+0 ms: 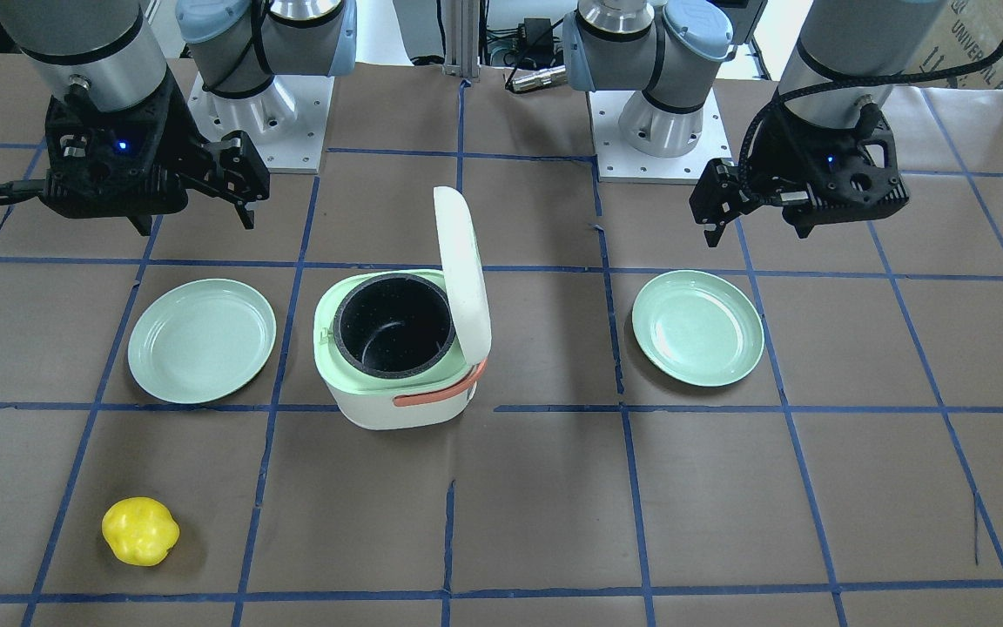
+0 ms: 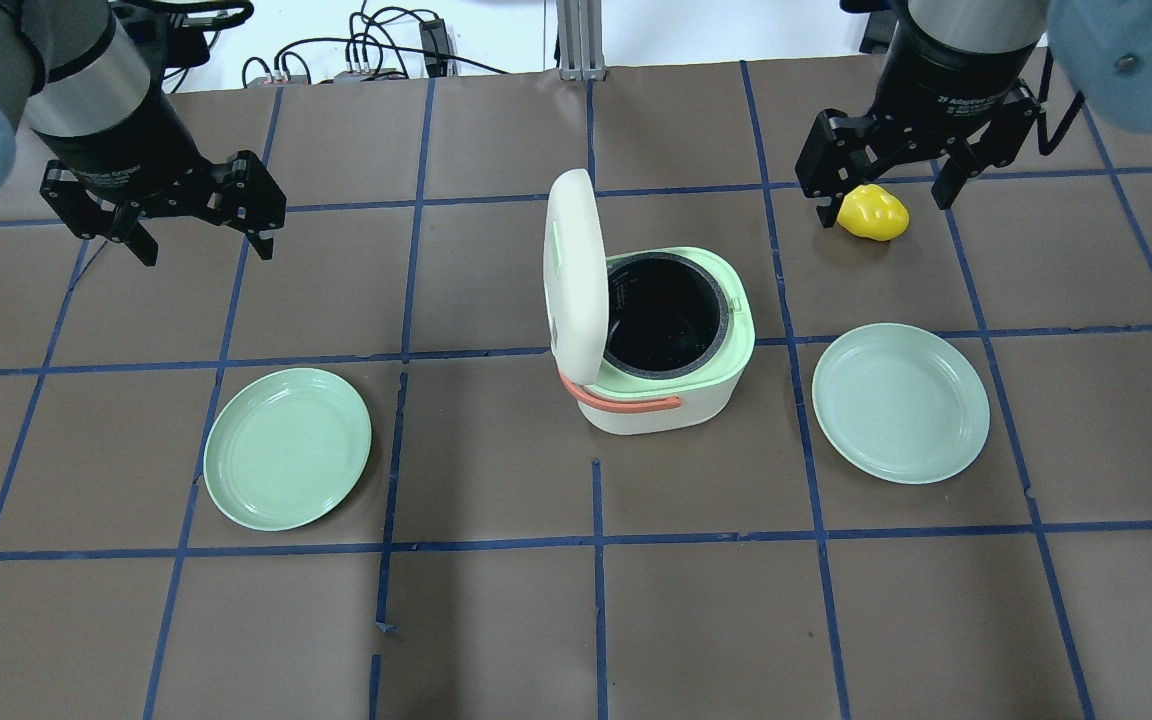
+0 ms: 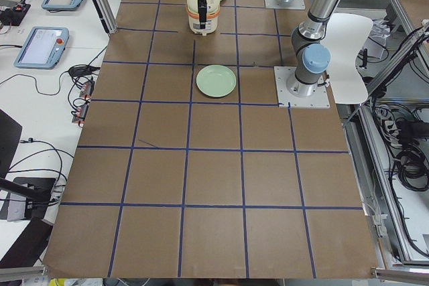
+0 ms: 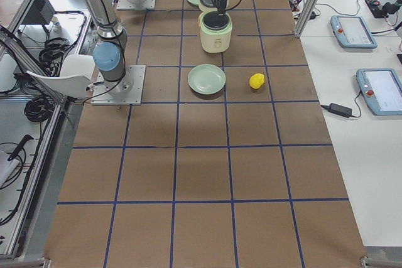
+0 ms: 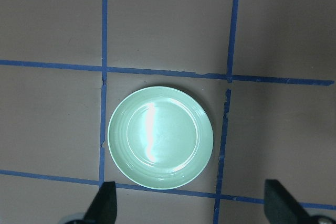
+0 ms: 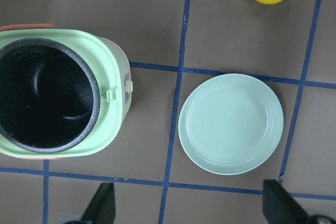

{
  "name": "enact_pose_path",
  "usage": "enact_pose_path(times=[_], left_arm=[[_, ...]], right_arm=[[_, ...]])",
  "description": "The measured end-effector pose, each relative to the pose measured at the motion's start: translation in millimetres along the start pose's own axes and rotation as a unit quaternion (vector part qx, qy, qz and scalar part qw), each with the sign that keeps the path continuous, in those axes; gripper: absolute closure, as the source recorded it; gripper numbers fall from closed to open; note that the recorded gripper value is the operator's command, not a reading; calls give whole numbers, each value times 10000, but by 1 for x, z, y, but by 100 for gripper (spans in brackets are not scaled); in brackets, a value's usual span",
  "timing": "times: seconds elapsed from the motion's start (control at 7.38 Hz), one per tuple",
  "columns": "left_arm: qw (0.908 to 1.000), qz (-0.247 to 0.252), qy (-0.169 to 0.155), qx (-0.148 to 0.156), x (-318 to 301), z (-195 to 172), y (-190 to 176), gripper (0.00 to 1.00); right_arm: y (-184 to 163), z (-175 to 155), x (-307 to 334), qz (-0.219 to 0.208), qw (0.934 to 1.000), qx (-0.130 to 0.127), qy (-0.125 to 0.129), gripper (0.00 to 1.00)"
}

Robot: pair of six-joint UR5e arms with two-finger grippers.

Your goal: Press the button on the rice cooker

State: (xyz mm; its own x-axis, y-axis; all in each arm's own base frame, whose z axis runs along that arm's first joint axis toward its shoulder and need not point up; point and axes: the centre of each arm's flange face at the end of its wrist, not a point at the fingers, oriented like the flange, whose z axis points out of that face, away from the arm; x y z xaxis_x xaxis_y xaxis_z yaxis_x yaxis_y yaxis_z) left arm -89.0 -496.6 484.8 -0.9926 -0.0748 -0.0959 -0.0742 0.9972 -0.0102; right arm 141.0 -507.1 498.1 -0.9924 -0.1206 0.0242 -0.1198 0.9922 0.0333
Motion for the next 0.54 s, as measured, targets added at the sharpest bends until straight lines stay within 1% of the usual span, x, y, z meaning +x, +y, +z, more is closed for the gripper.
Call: enact_pose_path(times=[0.54], left_arm=[[10000,0,0,0,0,0,0,0]], right_arm=[[0,0,0,25,10000,-5,-4,0]])
